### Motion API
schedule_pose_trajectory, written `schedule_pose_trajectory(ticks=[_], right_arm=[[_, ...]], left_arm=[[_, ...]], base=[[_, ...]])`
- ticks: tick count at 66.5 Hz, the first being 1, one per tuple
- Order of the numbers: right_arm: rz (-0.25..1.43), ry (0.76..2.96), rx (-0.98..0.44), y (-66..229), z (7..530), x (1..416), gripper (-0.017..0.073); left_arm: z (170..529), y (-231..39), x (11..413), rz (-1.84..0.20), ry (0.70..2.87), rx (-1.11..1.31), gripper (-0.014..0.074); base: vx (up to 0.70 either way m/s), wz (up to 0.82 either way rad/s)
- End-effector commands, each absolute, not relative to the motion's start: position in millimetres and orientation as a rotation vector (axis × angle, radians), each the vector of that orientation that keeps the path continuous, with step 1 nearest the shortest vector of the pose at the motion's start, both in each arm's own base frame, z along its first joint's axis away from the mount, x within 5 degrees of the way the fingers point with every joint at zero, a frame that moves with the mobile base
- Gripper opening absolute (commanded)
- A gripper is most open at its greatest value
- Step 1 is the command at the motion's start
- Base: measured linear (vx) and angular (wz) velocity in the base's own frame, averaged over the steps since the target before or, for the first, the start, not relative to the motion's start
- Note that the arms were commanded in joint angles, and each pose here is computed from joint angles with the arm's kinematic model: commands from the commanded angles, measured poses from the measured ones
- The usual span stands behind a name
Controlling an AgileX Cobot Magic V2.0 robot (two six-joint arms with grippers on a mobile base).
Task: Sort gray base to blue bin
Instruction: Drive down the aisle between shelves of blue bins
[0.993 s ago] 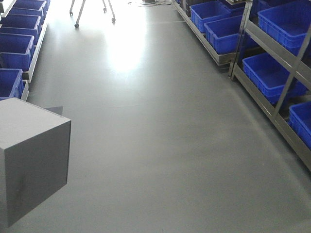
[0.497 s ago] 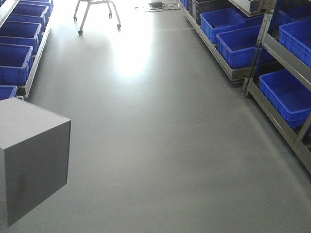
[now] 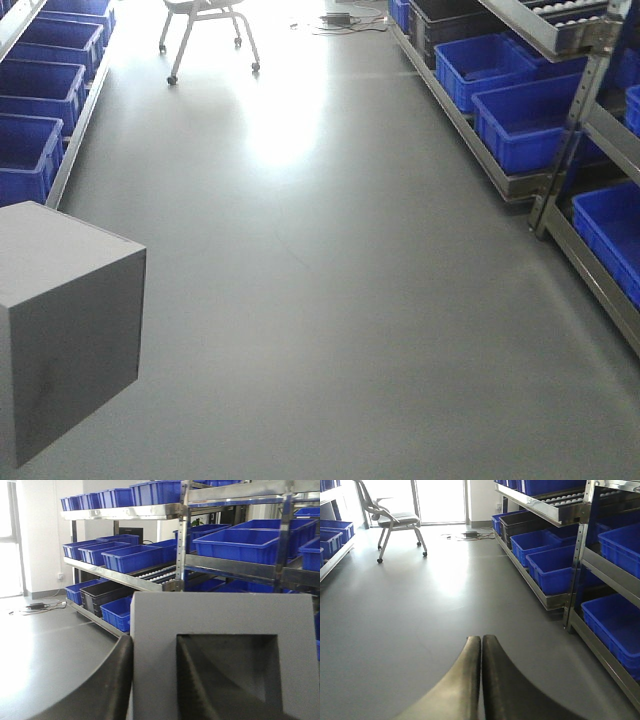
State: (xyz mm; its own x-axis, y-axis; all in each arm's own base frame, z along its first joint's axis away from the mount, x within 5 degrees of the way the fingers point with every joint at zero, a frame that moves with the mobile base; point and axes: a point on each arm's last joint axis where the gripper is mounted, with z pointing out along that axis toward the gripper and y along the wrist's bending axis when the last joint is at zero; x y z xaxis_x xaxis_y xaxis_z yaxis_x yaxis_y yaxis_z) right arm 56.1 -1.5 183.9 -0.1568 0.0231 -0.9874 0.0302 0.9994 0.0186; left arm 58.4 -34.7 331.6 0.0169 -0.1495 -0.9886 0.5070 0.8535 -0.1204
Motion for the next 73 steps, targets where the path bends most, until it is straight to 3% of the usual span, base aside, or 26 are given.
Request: schedule_pose_trajectory(ticks=[1, 73], right_arm=[[-0.024, 1.676, 0.026, -1.8, 188.7, 58.1, -0.0005], [-0.024, 1.676, 0.026, -1.8, 188.7, 58.1, -0.0005]], left_arm=[[349.4, -32.0, 56.8, -0.549, 1.357, 0.248, 0.0002], [349.4, -32.0, 56.8, -0.549, 1.357, 0.248, 0.0002]], base=[[0.46, 0.1], [0.38, 0.23]])
